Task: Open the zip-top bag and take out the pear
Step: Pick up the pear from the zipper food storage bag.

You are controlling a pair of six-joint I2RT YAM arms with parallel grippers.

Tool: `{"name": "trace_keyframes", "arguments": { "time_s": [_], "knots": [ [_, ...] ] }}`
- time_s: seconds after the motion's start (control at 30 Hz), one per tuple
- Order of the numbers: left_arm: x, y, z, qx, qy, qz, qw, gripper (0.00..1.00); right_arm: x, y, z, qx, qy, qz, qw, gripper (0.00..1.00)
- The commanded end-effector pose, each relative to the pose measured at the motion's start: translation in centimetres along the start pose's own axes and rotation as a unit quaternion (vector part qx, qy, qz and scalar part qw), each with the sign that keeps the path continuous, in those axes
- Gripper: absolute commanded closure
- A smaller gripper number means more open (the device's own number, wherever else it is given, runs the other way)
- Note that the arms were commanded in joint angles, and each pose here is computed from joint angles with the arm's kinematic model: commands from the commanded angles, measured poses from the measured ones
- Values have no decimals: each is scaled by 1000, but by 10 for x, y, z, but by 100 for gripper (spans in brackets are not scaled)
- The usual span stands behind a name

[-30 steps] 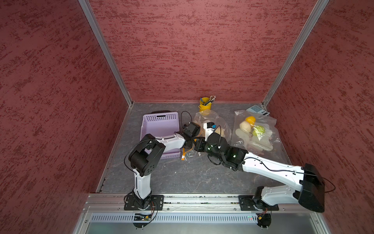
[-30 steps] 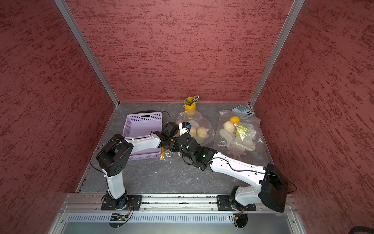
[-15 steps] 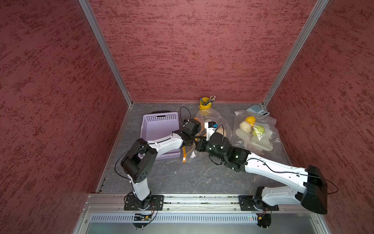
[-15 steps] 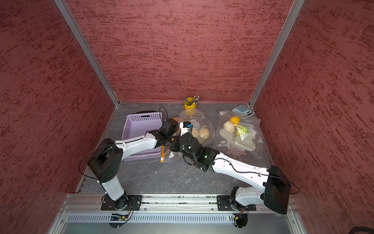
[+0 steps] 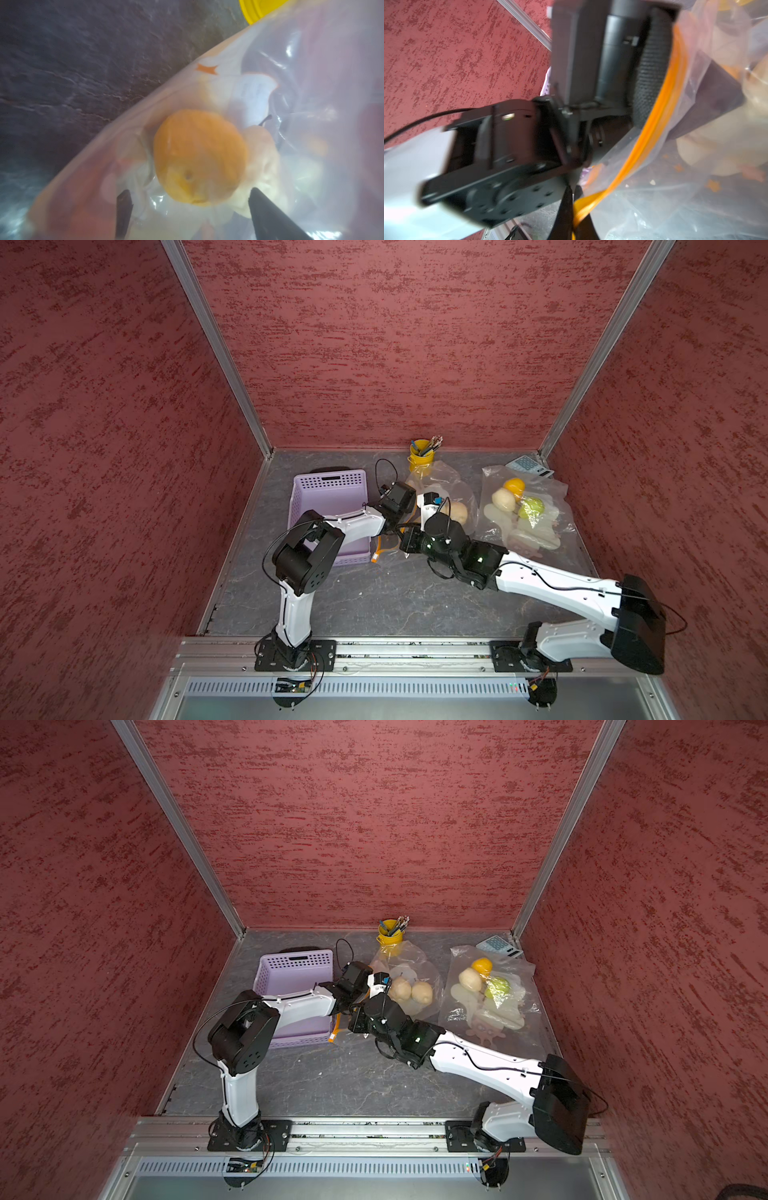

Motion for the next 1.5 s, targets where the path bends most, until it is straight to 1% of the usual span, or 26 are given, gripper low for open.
{"name": "trace_keyframes", "arguments": {
  "time_s": [0.0, 0.13, 0.17, 0.23, 0.3, 0.47, 0.63, 0.77, 0.93, 1.07, 1.23, 1.4, 1.47],
  "knots": [
    [2, -15, -4, 3, 13, -7, 1000, 10, 18, 0, 0, 4, 2, 66, 998, 100],
    [4, -23, -1, 3, 16, 12, 1000, 10, 17, -3, -2, 7, 2, 67, 998, 100],
    [6, -23, 0, -4, 18, 26, 999, 10, 17, -3, -3, 8, 3, 68, 998, 100],
    [9, -21, 2, -21, 21, 29, 999, 9, 17, -3, -3, 11, 4, 73, 997, 100],
    [9, -21, 3, -31, 33, -8, 999, 9, 18, -4, -3, 12, 3, 76, 997, 100],
    [4, -17, 5, -68, 52, -54, 995, 2, 19, -6, -4, 13, 3, 84, 996, 100],
    [-3, -17, 8, -85, 63, -91, 990, 2, 18, -5, -4, 13, 2, 84, 996, 100],
    [-5, -20, 10, -84, 64, -86, 991, 3, 17, -5, -6, 14, 2, 83, 996, 100],
    [-6, -32, 9, -47, 58, -71, 995, 6, 16, -6, -7, 13, 1, 85, 996, 100],
    [-6, -38, 8, -29, 49, -79, 995, 7, 16, -8, -8, 15, 3, 86, 996, 100],
    [-7, -41, 11, -19, 39, -86, 995, 17, 15, -9, -9, 17, 2, 87, 996, 100],
    [-7, -41, 14, -12, 34, -95, 995, 33, 16, -10, -8, 16, 3, 89, 996, 100],
    [-7, -39, 14, -12, 33, -101, 994, 36, 16, -11, -8, 18, 3, 90, 996, 100]
  ]
}}
Point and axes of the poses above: each gripper's point midway between its finger pads, its own y axis back along the fingers, its own x axis along the line the jaws close on, z = x × y, the point moved 10 cm from there along y, back along the fingers
